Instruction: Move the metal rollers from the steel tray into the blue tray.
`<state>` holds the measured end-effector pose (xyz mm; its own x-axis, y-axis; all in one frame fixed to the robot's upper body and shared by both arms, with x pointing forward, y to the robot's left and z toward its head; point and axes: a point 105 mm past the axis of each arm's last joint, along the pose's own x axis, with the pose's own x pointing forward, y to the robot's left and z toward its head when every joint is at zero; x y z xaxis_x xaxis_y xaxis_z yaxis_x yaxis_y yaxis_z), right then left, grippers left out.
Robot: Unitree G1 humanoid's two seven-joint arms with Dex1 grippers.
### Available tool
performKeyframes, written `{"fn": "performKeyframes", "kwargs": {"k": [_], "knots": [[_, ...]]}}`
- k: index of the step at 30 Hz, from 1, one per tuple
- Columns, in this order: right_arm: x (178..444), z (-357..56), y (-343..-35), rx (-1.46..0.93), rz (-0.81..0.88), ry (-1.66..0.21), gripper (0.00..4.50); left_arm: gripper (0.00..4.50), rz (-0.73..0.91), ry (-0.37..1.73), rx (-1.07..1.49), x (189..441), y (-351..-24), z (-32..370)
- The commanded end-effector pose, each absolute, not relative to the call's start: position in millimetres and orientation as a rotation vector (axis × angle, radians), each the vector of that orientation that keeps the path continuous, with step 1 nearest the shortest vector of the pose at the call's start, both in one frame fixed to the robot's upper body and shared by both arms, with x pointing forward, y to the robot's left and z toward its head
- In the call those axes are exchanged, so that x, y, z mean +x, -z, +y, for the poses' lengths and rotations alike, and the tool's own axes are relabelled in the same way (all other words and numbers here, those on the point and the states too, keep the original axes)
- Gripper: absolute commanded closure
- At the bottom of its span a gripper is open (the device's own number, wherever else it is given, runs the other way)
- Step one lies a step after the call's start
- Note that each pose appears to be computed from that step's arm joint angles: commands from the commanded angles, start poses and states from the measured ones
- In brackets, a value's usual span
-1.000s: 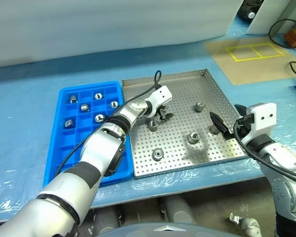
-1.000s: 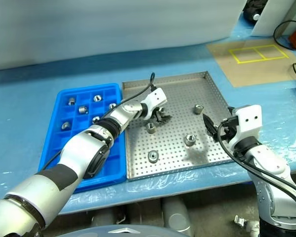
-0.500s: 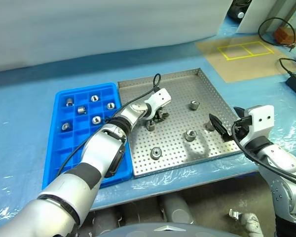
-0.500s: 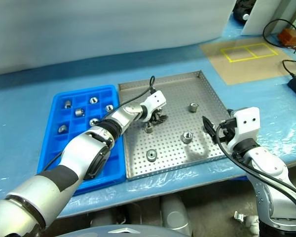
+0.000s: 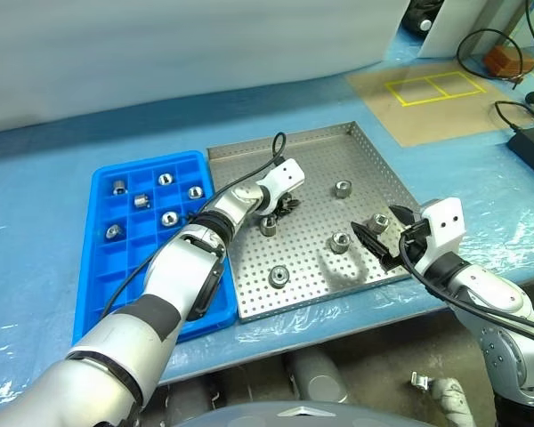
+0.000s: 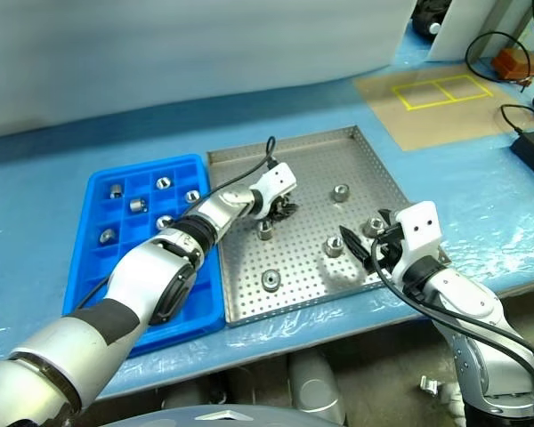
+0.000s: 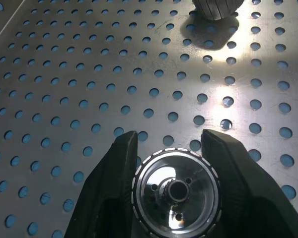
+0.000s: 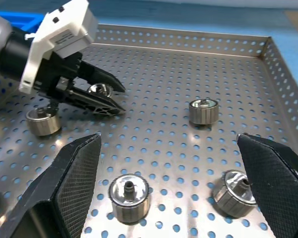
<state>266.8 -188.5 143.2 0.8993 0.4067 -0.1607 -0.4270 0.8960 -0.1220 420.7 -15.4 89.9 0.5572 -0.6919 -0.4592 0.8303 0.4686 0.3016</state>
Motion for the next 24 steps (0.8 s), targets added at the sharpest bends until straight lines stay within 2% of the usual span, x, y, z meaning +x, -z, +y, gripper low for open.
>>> {"fn": "performKeyframes", "kwargs": {"k": [1, 9, 13, 19, 24], "knots": [[260.4, -177.7, -149.5, -0.183, 0.121, -0.494, 0.00, 2.79, 0.383, 0.894, 0.544, 420.8, -68.0, 6.1], [267.0, -182.1, -151.5, -0.212, 0.117, -0.482, 0.00, 2.78, 0.364, 0.921, 0.497, 420.2, -73.0, 4.8], [270.2, -182.9, -153.2, -0.213, 0.107, -0.475, 0.00, 2.78, 0.320, 0.948, 0.437, 421.9, -86.5, 0.4], [274.2, -182.3, -152.1, -0.210, 0.103, -0.474, 0.00, 2.78, 0.127, 1.093, 0.218, 421.2, -143.8, -14.9], [278.9, -179.3, -152.1, -0.206, 0.095, -0.490, 0.00, 2.78, -0.037, 1.257, 0.149, 413.0, -191.6, -8.8]]}}
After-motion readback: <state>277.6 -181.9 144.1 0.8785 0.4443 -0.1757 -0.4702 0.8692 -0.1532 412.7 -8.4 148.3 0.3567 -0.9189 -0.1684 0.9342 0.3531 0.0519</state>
